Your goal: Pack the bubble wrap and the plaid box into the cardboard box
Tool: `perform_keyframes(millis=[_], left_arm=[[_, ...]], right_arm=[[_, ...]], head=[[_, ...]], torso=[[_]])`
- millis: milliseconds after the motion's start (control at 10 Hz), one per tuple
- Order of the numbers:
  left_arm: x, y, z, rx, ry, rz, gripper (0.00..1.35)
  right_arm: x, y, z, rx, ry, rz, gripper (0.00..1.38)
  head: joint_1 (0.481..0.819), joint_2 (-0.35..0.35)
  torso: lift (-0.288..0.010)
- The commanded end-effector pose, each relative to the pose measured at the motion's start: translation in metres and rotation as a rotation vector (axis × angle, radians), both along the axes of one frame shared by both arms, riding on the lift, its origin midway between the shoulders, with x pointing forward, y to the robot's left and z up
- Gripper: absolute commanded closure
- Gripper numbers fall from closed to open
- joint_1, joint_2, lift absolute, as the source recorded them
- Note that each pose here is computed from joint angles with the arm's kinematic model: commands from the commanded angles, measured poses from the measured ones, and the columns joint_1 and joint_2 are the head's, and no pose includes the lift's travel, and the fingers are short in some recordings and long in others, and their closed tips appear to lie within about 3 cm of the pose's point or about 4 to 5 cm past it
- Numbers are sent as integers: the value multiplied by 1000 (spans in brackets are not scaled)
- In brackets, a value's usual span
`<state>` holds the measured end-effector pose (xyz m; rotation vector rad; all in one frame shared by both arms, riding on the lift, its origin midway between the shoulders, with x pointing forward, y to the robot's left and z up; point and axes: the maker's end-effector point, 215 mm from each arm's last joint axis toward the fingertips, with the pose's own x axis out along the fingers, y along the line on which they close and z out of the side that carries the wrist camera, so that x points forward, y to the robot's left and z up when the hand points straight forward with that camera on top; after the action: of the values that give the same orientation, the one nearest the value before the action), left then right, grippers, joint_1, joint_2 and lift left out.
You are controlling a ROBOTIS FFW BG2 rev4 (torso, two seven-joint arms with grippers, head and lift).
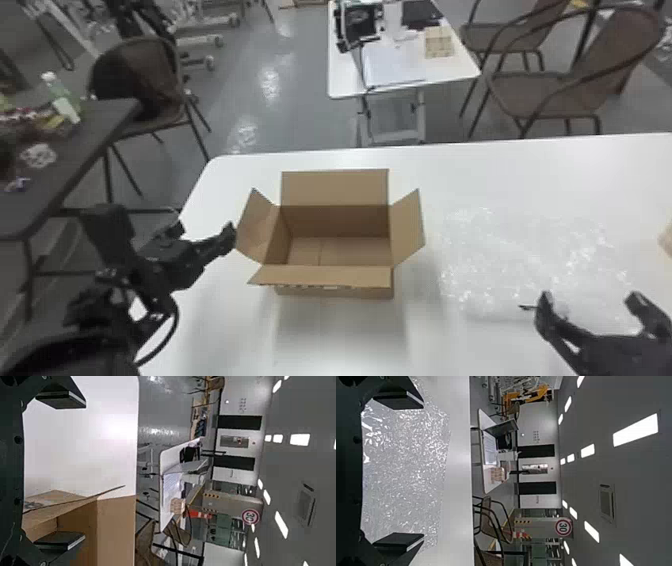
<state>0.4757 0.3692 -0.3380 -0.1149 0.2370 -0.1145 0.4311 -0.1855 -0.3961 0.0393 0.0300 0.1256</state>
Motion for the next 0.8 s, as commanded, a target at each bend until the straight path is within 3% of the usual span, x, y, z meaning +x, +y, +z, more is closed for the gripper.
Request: perform_keyframes(millis=[0,500,700], left_arm=[[1,-4,-11,-85,60,-26,137],[8,-46,-32,-282,112,-93,137],[12,-57,-34,-272,119,-114,137]], right_arm=[[0,0,-1,0,2,0,124],[1,2,-1,1,0,5,124],[2,2,-1,3,1,7,124]], head=[[695,227],[695,192],[695,171]], torso=[[-102],[-102],[-102]])
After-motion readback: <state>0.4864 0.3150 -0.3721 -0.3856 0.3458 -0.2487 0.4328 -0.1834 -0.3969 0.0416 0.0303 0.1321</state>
